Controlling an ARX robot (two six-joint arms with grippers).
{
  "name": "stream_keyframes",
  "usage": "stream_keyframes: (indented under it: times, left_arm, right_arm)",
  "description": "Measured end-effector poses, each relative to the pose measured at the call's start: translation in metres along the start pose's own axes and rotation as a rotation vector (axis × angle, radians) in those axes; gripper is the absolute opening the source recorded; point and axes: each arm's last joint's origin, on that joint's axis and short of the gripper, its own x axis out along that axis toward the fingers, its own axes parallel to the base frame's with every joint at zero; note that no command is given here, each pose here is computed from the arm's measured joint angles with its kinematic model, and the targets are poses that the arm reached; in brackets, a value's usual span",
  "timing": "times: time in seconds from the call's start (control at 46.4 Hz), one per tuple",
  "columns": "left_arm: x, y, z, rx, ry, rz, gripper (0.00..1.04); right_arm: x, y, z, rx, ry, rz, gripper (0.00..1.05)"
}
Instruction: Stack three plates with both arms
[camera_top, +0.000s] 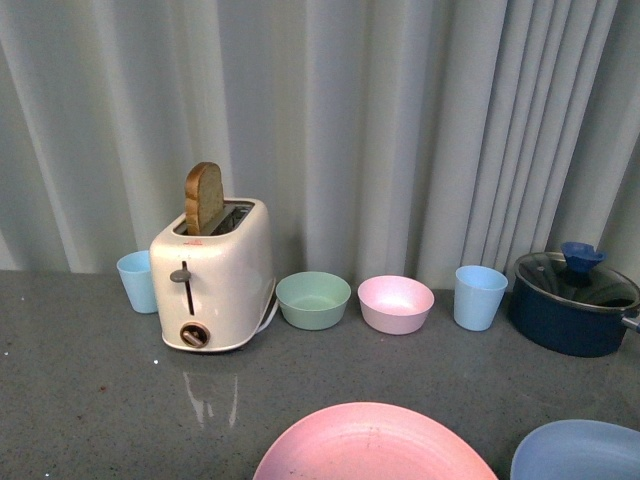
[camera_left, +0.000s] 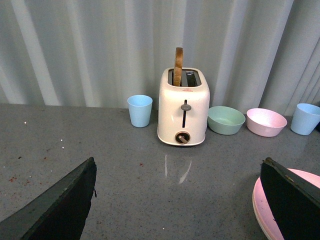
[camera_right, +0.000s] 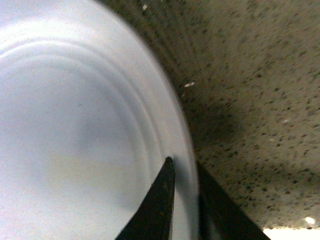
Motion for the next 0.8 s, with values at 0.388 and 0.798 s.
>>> stream_keyframes:
  times: [0.388,0.798]
  left_arm:
    - [0.000,0.000,0.000,0.000,0.000,0.000,0.98]
    - [0.000,0.000,0.000,0.000,0.000,0.000,0.98]
  right_arm:
    - [-0.021,-0.013,0.002,0.016,-0.024,-0.001,0.04]
    - [-0.099,-0.030,0.038,-0.051,-0.309,-0.059,0.03]
